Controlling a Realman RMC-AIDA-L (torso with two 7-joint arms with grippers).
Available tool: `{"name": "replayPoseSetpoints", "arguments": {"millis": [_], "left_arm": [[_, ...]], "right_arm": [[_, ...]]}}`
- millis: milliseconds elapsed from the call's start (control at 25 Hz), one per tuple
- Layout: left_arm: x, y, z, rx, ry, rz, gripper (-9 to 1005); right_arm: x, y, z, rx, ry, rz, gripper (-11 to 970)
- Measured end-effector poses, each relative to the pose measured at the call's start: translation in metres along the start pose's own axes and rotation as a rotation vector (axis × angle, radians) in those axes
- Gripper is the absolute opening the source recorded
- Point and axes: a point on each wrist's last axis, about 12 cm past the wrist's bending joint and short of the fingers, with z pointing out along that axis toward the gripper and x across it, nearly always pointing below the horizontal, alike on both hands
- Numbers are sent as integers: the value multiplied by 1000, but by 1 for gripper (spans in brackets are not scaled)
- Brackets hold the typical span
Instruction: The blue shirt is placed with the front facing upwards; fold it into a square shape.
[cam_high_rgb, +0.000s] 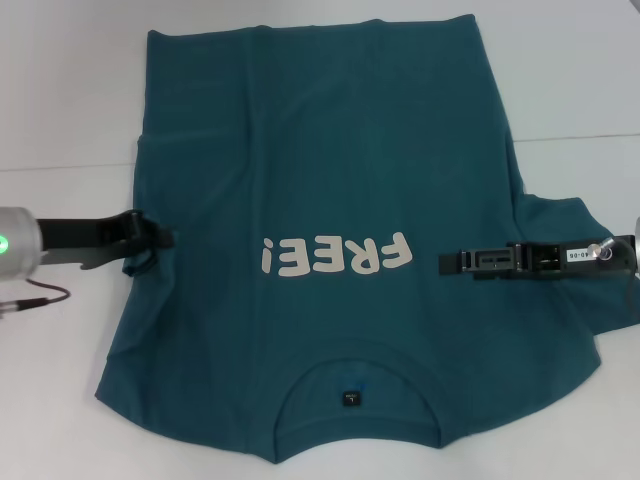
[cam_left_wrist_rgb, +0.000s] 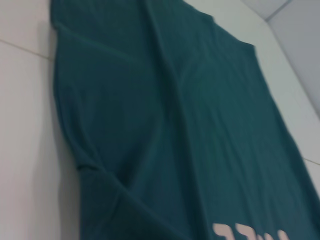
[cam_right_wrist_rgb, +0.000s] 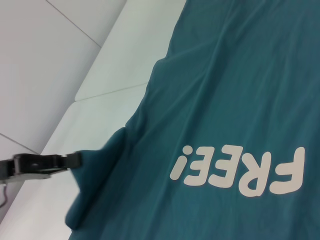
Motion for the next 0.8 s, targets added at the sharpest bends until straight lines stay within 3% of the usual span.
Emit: {"name": "replayPoseSetpoints", "arguments": {"millis": [280, 520, 800], "left_arm": [[5, -9, 24, -43, 27, 23, 87], [7, -23, 23, 12, 95, 86, 99], [7, -18, 3, 50, 72, 83, 380]], "right_arm": [[4, -2, -2, 3, 1, 9, 941], [5, -4, -3, 8, 0, 12, 941], [5, -4, -4, 10, -1, 10, 941]]}}
